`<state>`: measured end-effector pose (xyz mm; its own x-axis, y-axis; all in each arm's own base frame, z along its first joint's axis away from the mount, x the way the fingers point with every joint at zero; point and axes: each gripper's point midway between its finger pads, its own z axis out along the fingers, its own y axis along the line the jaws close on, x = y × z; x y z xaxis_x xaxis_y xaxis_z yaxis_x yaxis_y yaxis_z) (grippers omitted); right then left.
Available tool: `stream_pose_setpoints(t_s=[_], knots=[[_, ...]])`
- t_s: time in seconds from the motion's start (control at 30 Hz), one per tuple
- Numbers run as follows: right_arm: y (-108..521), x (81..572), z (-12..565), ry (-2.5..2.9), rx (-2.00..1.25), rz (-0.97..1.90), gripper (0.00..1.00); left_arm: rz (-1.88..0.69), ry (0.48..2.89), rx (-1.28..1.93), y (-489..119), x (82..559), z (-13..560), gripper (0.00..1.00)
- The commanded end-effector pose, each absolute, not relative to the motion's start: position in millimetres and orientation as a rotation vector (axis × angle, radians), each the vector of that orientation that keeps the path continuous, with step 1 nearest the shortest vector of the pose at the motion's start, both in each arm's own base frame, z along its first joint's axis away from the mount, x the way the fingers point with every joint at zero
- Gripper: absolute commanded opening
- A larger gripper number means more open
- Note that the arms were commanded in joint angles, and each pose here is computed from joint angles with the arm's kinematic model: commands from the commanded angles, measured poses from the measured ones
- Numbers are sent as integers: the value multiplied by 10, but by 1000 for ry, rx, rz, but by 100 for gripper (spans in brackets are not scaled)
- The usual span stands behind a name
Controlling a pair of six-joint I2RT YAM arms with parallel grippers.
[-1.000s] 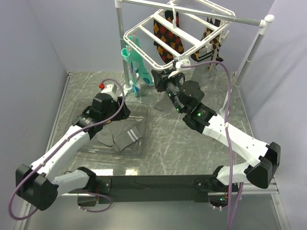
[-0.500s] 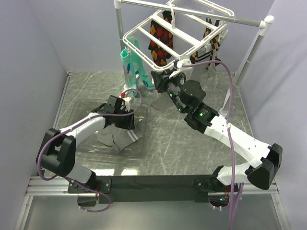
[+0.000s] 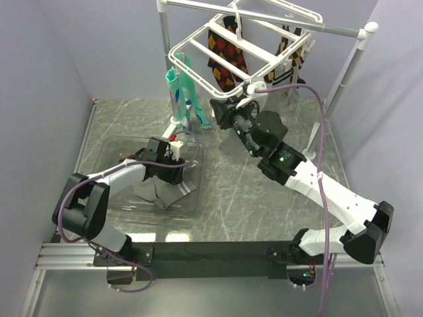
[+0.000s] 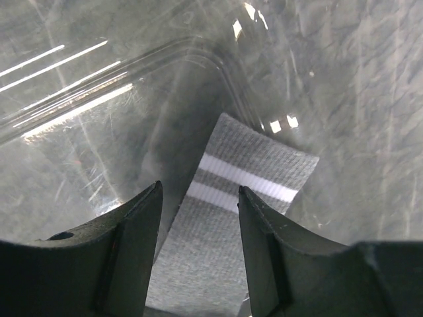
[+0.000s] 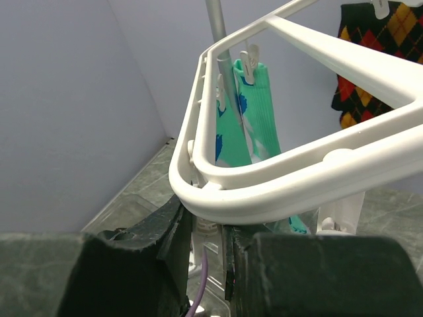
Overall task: Clip the socks to the hanger
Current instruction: Pick up the sock from the bin.
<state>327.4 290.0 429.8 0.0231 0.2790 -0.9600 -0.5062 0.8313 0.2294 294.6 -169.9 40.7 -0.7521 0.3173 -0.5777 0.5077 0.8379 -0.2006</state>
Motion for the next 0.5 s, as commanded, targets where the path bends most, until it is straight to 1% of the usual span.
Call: stream_pose_setpoints(t_s=[0.0, 0.23, 0.47], knots=[[2821, 3201, 4442, 1413, -202, 615, 0, -486, 2402, 659, -1729, 3060, 457, 55], [2781, 3201, 4457, 1412, -195, 600, 0, -556, 2454, 738, -1814, 3019, 318, 48], [2739, 3212, 4420, 1422, -189, 578, 0, -549, 2465, 746, -1813, 3039, 262, 49]])
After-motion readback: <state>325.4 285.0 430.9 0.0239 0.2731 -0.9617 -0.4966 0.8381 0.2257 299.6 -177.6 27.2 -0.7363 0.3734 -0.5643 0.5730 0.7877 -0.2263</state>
